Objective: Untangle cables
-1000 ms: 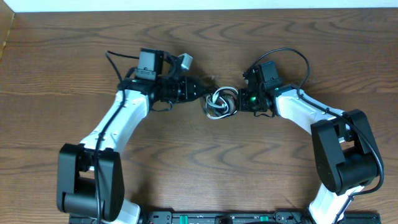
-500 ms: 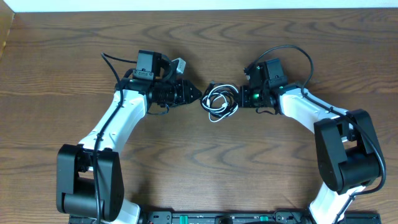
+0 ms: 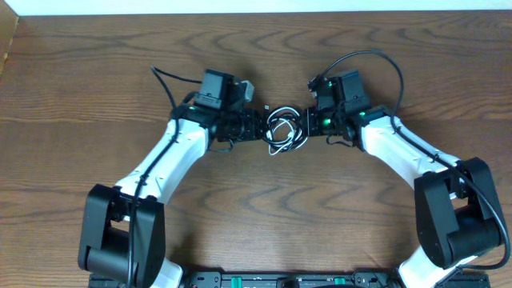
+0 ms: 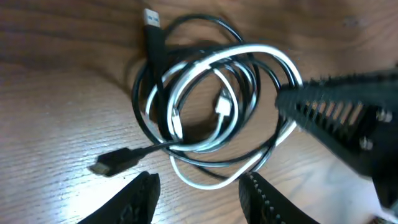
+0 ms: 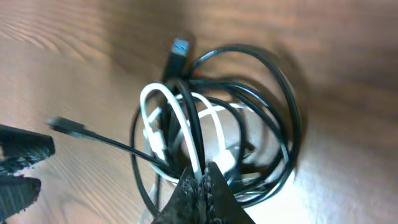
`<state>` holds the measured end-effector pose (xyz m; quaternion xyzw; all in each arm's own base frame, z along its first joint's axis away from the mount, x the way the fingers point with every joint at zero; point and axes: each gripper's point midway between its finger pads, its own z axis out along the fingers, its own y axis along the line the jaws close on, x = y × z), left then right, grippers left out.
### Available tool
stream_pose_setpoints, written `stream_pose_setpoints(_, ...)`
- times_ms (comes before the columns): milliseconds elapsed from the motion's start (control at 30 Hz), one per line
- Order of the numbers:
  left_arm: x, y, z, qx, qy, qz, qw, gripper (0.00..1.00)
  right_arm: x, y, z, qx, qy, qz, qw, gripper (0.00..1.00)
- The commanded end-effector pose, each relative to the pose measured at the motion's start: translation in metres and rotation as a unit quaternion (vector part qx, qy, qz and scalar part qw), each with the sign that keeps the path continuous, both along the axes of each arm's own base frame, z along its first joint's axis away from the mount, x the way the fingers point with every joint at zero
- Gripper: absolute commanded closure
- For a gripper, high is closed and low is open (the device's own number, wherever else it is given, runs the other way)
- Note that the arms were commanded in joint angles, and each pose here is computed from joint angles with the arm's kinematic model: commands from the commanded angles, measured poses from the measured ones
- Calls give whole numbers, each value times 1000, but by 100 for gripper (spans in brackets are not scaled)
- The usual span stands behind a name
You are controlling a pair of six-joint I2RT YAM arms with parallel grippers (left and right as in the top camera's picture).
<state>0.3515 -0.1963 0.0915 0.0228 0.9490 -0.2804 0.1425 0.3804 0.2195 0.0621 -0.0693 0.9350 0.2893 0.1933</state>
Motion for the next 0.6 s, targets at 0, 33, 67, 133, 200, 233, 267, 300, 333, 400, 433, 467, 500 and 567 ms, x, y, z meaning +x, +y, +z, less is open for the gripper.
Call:
stream_pose_setpoints(0, -1, 2, -23, 61, 9, 30, 998, 53, -3, -13, -9, -67, 3, -33, 997, 99)
stream_pose_setpoints(33, -3, -1, -27, 66, 9, 25, 997, 53, -5, -15, -12, -78, 6, -35, 996, 99)
stream_pose_setpoints(67, -4, -4, -30, 69, 10, 22, 997, 53, -7, -17, -14, -89, 9, -38, 995, 99)
stream_pose_setpoints(133, -5, -9, -37, 75, 11, 15, 997, 53, -10, -23, -18, -106, 16, -44, 993, 99)
stream_pose_setpoints(200, -5, -14, -45, 76, 15, 10, 997, 52, -11, -28, -20, -117, 19, -50, 992, 99)
stream_pose_setpoints(233, -6, -16, -48, 77, 20, 13, 997, 52, -11, -29, -21, -121, 20, -52, 991, 99)
stream_pose_setpoints(267, -6, -17, -53, 77, 27, 17, 997, 52, -11, -30, -21, -122, 20, -52, 991, 99)
stream_pose_setpoints(300, -7, -17, -61, 78, 40, 26, 996, 52, -12, -30, -22, -123, 21, -52, 991, 99)
stream_pose_setpoints(333, -8, -18, -66, 78, 47, 30, 995, 52, -12, -30, -22, -123, 22, -52, 991, 99)
stream_pose_setpoints(400, -8, -17, -75, 80, 61, 41, 994, 52, -12, -30, -22, -124, 23, -52, 991, 99)
stream_pose_setpoints(433, -9, -17, -80, 81, 69, 47, 993, 52, -13, -30, -22, -124, 23, -52, 991, 99)
stream_pose_setpoints(467, -9, -17, -83, 80, 74, 51, 993, 52, -13, -30, -22, -124, 23, -52, 991, 99)
stream_pose_setpoints(500, -9, -18, -88, 80, 79, 56, 992, 52, -12, -30, -22, -124, 23, -52, 991, 99)
stream_pose_setpoints(567, -8, -18, -94, 79, 84, 60, 991, 52, -12, -30, -22, -124, 23, -52, 991, 99)
